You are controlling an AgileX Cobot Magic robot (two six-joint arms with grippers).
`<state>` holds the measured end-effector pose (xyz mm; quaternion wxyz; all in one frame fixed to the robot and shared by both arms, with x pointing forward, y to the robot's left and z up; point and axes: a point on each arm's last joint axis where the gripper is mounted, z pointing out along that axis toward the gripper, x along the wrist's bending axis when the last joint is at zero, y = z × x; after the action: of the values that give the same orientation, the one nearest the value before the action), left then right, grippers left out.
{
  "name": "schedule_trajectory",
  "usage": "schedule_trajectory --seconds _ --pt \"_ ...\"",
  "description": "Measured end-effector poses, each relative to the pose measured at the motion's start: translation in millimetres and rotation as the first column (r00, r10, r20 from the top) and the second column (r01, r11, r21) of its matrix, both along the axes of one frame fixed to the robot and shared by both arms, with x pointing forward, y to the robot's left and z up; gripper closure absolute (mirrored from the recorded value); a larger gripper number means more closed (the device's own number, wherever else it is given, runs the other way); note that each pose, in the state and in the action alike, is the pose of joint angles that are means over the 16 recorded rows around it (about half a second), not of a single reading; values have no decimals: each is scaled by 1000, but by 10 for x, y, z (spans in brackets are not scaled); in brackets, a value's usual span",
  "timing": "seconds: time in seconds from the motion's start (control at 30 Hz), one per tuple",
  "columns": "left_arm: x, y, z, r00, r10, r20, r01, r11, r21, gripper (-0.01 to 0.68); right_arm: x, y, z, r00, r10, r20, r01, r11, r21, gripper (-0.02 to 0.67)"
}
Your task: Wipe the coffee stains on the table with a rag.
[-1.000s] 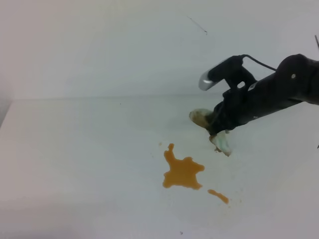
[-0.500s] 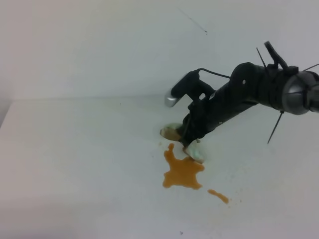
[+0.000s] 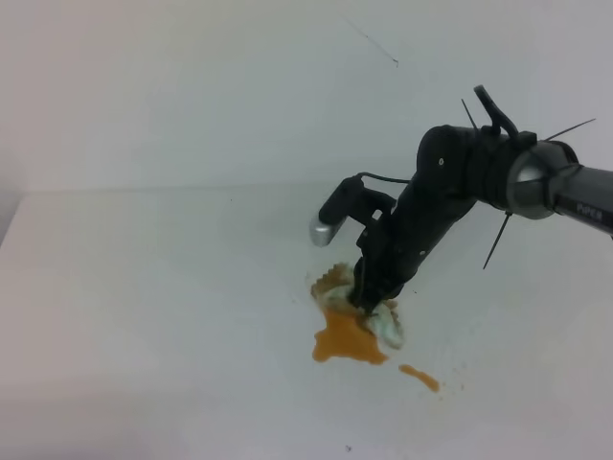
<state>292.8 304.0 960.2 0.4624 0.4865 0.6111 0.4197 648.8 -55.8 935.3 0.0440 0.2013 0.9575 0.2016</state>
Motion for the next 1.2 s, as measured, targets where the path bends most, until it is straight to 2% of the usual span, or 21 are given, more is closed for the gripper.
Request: schedule_trajectory --seconds 0.3,0.6,0.77,0.97,1.2 --pt "0 0 0 1000 0 0 0 1000 0 675 -162 98 -29 994 75 -74 -80 995 -61 625" --pt "0 0 0 1000 0 0 0 1000 0 675 -242 191 37 994 75 -85 -80 996 -49 625" --pt "0 0 0 1000 0 0 0 1000 0 675 -244 210 207 998 43 -48 -43 999 -4 625" --pt "0 0 0 1000 0 0 0 1000 0 675 -274 249 461 1000 -6 -25 9 996 91 625" --pt "0 0 0 1000 0 0 0 1000 0 675 -325 331 563 997 -51 -65 62 982 179 625"
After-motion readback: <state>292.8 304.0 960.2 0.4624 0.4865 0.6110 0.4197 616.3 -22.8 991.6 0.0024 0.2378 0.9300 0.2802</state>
